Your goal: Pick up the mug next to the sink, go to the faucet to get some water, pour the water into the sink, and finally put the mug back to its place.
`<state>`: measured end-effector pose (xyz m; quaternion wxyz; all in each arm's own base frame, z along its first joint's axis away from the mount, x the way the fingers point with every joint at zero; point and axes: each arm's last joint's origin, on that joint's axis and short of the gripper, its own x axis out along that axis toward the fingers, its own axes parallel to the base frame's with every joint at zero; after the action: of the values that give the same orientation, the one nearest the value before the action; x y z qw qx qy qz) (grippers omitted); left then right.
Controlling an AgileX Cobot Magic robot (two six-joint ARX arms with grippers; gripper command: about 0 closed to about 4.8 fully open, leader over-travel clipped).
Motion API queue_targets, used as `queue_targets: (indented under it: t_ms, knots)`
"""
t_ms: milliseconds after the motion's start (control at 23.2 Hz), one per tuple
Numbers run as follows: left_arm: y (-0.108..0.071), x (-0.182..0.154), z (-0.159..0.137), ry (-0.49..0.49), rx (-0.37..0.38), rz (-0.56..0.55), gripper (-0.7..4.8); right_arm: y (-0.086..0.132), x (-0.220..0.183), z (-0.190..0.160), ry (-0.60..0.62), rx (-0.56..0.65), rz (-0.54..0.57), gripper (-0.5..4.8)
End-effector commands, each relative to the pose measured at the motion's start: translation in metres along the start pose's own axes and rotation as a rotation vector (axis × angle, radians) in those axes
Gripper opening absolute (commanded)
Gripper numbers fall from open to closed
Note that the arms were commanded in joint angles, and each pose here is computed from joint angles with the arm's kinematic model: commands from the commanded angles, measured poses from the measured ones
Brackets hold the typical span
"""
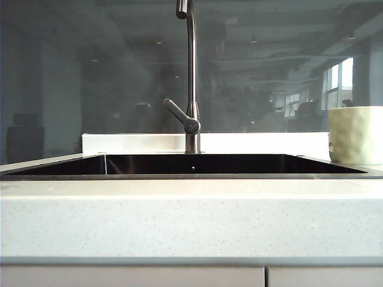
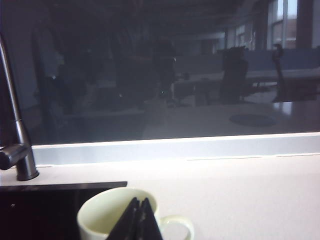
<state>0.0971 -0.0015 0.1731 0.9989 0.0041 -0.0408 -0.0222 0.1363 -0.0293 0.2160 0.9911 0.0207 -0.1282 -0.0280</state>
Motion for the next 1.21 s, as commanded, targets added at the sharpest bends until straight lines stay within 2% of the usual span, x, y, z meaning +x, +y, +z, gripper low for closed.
queue_targets:
  t_ms: [43, 172, 259, 345, 517, 819, 1035, 1207]
  knots:
    - [0.000, 0.000, 0.002, -0.014, 0.001, 0.002, -0.06, 0.004, -0.019, -0.001, 0.098, 0.026, 0.014, -0.01]
    - [0.000, 0.000, 0.002, -0.014, 0.001, 0.002, -0.06, 0.008, -0.038, -0.003, 0.163, 0.039, 0.023, -0.01]
    - [0.000, 0.000, 0.002, -0.014, 0.001, 0.002, -0.06, 0.009, -0.050, -0.008, 0.218, 0.044, -0.017, -0.01]
    - [0.000, 0.000, 0.002, -0.014, 0.001, 0.002, -0.06, 0.008, -0.054, -0.012, 0.243, 0.043, -0.071, -0.01]
    - [0.000, 0.000, 0.002, -0.013, 0.001, 0.001, -0.06, 0.010, -0.053, -0.018, 0.249, 0.040, -0.099, -0.01]
    - [0.000, 0.000, 0.002, -0.008, 0.001, 0.001, -0.06, 0.019, -0.051, -0.035, 0.189, 0.051, -0.001, -0.01]
    - [0.000, 0.000, 0.002, -0.008, 0.001, 0.001, -0.06, 0.021, -0.051, -0.035, 0.184, 0.051, 0.020, -0.01]
    - [0.000, 0.000, 0.002, -0.008, 0.001, 0.001, -0.06, 0.021, -0.050, -0.029, 0.122, 0.051, 0.024, -0.01]
